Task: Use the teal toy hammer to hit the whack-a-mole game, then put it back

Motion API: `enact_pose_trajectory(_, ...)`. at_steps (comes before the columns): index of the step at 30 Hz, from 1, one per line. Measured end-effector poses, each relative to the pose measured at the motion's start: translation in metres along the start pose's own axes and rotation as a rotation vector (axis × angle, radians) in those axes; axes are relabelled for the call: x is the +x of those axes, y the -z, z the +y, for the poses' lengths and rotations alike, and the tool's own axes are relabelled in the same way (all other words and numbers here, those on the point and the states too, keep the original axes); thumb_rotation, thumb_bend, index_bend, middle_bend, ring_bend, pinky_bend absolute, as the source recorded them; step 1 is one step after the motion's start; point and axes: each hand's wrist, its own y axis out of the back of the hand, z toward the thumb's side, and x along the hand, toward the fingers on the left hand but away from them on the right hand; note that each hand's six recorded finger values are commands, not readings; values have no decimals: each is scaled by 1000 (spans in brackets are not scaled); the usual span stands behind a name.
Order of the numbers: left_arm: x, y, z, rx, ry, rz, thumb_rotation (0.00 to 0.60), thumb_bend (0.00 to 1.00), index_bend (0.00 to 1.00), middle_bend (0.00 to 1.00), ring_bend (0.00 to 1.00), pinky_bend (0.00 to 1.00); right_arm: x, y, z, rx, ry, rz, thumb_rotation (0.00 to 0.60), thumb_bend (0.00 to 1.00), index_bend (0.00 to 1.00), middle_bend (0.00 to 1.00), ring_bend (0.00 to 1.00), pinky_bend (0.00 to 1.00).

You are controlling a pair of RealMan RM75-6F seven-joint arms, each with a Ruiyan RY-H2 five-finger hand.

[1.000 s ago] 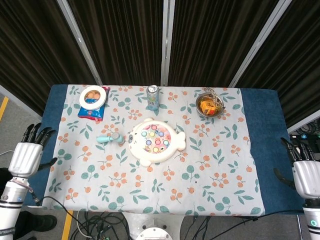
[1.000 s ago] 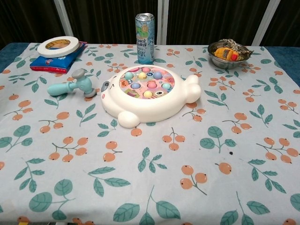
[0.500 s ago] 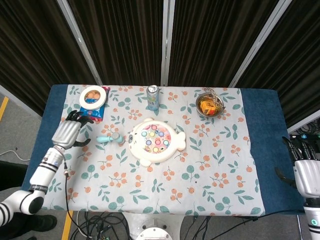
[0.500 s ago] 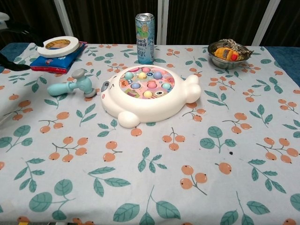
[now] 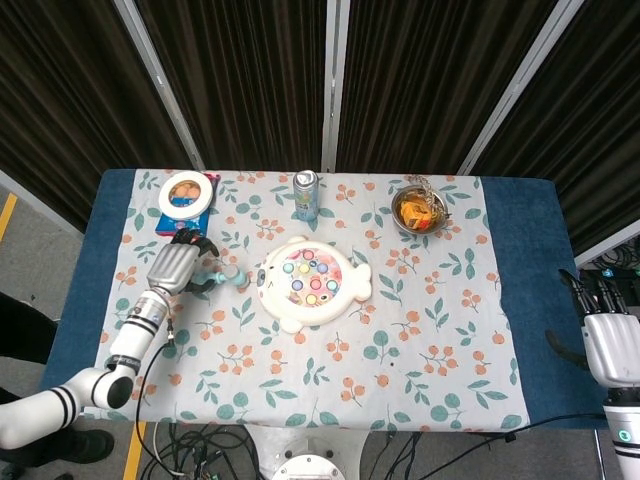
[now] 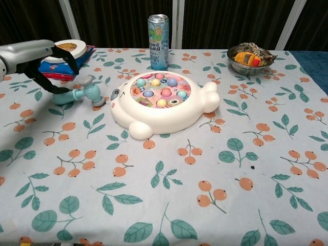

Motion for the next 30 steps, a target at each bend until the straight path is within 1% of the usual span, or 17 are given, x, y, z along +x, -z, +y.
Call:
enact_pose_trajectory(8, 5, -13, -16, 7, 24, 13, 600, 300, 399, 265, 86, 59, 1, 4, 0, -2, -2, -5, 600, 176, 79, 213, 54, 102)
enact_pose_trajectory(12, 7, -15, -20, 30, 24, 21, 600, 308, 399, 267, 87, 59, 1, 5, -1, -5, -2, -6, 600, 176, 79, 213, 54, 102)
enact_pose_trajectory(16, 7, -16, -26, 28, 34, 32, 600, 311, 400, 300, 123, 61, 1, 6, -1, -6, -4, -8, 600, 176, 79, 213, 54, 102)
enact_pose_trajectory(22, 8, -17, -27, 32, 30, 35, 600, 319, 399, 347, 165, 86, 1, 7, -2, -7, -7, -12, 600, 176, 79, 213, 54, 103)
enact_pose_trajectory(30, 8, -22, -27, 40, 26, 22, 600, 319, 399, 347, 165, 86, 0, 7, -3, -8, -10, -14, 600, 176, 81, 214, 54, 103)
